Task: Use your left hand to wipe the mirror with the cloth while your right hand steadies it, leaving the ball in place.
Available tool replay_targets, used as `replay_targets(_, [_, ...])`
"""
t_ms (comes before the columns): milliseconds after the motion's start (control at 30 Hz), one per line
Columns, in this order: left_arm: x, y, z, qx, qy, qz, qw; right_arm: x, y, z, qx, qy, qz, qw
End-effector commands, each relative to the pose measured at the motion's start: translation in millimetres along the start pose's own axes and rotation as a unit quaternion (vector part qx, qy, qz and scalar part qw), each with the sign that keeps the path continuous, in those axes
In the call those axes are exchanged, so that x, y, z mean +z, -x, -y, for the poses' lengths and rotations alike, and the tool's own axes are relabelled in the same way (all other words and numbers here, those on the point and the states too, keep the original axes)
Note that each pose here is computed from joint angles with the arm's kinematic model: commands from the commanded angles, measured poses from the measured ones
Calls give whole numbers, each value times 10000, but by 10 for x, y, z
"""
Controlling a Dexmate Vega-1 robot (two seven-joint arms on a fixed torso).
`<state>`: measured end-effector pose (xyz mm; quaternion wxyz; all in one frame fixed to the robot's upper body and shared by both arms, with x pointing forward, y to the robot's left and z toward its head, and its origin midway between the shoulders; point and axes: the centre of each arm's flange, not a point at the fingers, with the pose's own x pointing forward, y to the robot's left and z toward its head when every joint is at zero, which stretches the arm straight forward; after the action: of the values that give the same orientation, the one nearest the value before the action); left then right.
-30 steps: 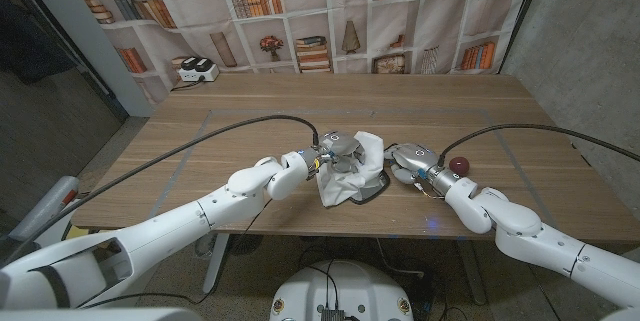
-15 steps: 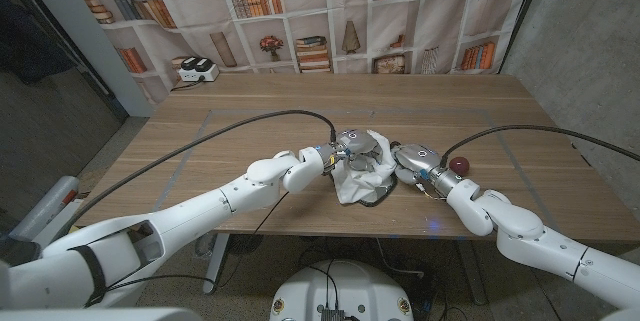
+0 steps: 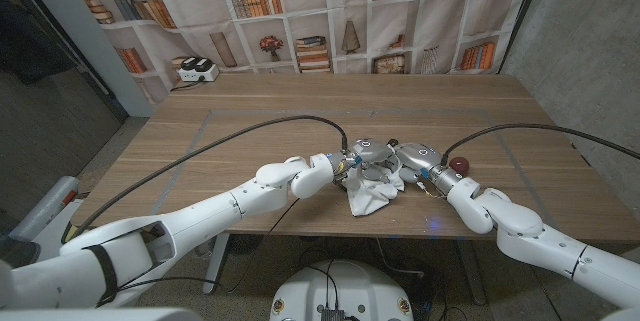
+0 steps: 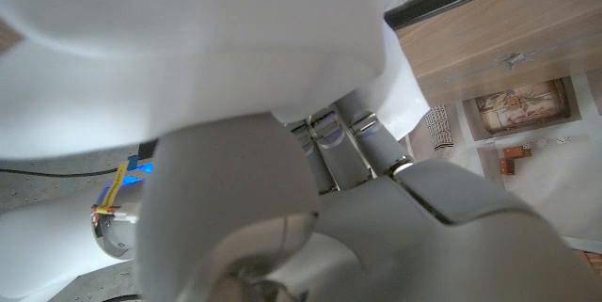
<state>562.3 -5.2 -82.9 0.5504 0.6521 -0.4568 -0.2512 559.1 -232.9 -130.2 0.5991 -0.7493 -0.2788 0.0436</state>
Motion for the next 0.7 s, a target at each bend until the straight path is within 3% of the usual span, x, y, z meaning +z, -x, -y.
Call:
replay_targets(33, [-74,374,-2,110,216,-551,9982,-31,-38,46,-89,41,5,10000])
replay_targets(233, [-226,659,-30,57,88,-1087,9940,-49,-35,44,-90,57,-36,9999])
replay_targets(300, [-333,765,-58,29,24,-1347,9909,-49,-35,44,-93,53,-43,9999])
replay_targets(433, [-457,848,-89,-11,-74,-1626,9867,-39,-33,32,-86,41,-50,9999])
replay_targets(700, [-560,892,-194,163,-112,-1782,9838,-22,-1,8,-29,33,-77,10000])
